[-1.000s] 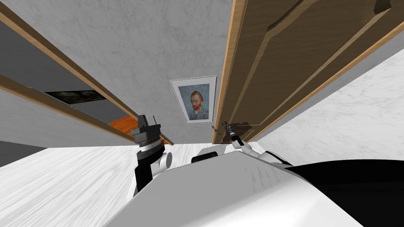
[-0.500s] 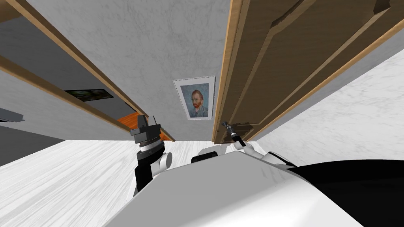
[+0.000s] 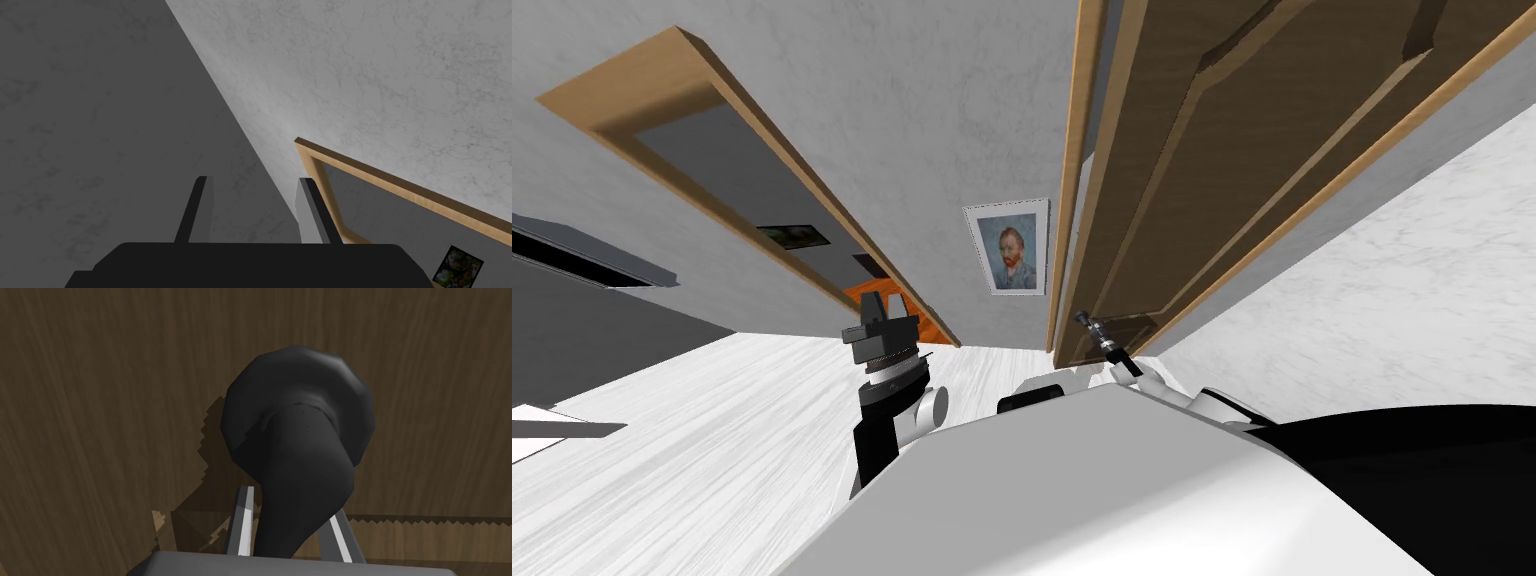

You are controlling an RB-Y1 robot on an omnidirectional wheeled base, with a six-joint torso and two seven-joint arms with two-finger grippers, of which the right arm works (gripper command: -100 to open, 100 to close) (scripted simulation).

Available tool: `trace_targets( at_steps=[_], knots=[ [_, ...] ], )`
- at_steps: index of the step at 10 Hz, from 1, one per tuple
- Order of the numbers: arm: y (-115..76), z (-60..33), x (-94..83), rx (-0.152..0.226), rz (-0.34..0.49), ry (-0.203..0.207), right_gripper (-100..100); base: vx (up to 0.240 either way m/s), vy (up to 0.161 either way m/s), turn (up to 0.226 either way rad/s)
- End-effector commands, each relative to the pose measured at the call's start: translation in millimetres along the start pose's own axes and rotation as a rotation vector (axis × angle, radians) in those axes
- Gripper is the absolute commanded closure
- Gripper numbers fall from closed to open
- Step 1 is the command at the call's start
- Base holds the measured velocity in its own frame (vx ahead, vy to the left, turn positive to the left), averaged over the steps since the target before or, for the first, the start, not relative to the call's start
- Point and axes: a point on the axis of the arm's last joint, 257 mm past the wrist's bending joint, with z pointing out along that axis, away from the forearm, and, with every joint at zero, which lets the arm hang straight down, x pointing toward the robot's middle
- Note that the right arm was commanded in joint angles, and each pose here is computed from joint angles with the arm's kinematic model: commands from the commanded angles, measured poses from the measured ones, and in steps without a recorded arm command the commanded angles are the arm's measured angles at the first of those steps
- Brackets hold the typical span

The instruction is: Pull the door open

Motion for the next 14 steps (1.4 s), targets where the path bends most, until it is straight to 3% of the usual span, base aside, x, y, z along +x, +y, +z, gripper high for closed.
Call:
trace_targets(
  at_steps=[1, 2, 9, 10, 11, 14],
  knots=[
    [0.0, 0.0, 0.0, 0.000, 0.000, 0.000, 100, -0.088, -0.026, 0.023],
    [-2.0, -9.3, -0.7, 0.004, 0.001, 0.017, 100, -0.126, -0.015, 0.146],
    [2.5, -47.1, -11.6, 0.002, -0.004, 0.090, 100, -0.188, -0.069, 0.136],
    [-1.3, -43.2, -8.5, 0.007, -0.001, 0.082, 100, -0.077, -0.028, 0.031],
    [-2.0, -56.7, -11.7, 0.007, 0.000, 0.097, 100, -0.143, -0.059, 0.203],
    [-0.3, -73.1, -17.6, 0.006, -0.002, 0.114, 100, -0.209, -0.078, 0.166]
  ],
)
